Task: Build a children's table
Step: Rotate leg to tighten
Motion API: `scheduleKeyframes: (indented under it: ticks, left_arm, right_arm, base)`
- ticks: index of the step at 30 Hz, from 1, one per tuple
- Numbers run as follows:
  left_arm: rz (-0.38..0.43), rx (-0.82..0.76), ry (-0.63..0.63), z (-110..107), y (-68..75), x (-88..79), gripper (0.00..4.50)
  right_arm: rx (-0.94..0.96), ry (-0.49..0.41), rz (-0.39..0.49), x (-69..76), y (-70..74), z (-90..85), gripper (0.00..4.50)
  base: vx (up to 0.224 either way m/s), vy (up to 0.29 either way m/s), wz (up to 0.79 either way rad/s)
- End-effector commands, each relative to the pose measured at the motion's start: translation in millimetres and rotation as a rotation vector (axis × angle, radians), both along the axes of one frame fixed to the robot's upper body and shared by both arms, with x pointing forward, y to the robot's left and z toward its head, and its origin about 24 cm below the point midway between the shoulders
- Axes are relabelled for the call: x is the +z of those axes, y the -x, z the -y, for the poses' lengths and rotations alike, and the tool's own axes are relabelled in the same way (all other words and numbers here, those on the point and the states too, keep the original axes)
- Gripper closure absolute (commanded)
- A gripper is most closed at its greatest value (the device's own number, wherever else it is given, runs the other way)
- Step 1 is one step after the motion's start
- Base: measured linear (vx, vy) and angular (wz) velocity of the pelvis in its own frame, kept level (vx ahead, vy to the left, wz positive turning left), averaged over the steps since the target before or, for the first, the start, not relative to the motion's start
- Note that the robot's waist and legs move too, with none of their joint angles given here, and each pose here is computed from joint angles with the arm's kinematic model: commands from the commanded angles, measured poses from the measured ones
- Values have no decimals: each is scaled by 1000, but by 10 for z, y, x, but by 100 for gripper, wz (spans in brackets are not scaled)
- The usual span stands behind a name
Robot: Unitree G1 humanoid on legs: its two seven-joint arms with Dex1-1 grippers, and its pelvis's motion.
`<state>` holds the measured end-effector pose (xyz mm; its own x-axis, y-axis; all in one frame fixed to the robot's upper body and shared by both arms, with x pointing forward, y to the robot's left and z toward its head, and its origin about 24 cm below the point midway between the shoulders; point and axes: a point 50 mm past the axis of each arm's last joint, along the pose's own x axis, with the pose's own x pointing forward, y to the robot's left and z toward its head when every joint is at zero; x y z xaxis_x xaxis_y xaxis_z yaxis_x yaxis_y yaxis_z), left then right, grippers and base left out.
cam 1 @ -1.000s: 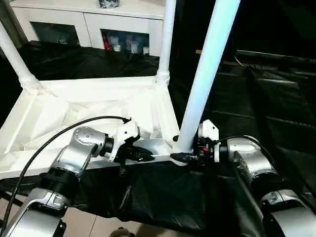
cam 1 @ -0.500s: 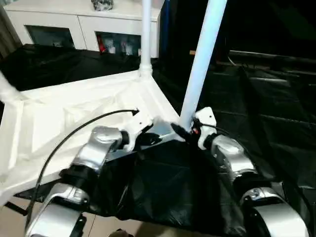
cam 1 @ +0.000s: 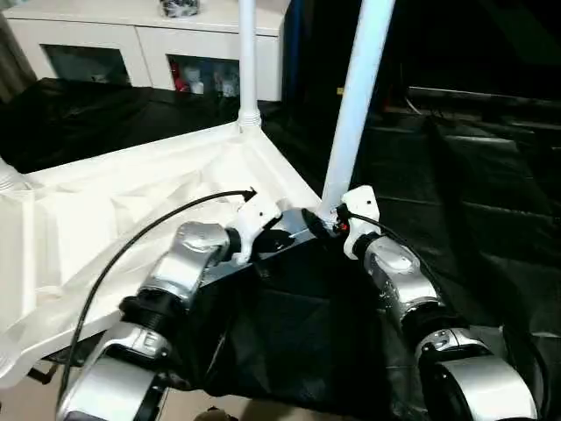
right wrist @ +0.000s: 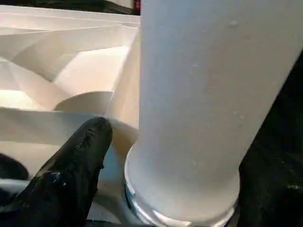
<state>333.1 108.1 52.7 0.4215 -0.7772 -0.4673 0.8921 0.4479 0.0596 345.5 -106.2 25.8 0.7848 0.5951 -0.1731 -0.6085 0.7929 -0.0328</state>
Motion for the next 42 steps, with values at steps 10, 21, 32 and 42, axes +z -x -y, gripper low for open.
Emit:
scheduleKeyframes:
  ticks: [10,21,32,42]
  left_arm:
    - [-2,-214,26,-169,89,150,450]
    - [-106,-356,29,-285,232,153,450]
    - [-53,-253,-9,-272,154,125,450]
    - [59,62,11,8,-94,131,450]
  right_arm:
    - [600,78,-59,-63,326,-5,58]
    - [823,40,-154,-78,506,103,128]
    - [723,-24,-207,-106,471,58,180]
    - [108,6,-176,-257,195,-149,182]
  base:
    - [0,0,0]
    - [0,0,0]
    - [0,0,0]
    - [0,0,0]
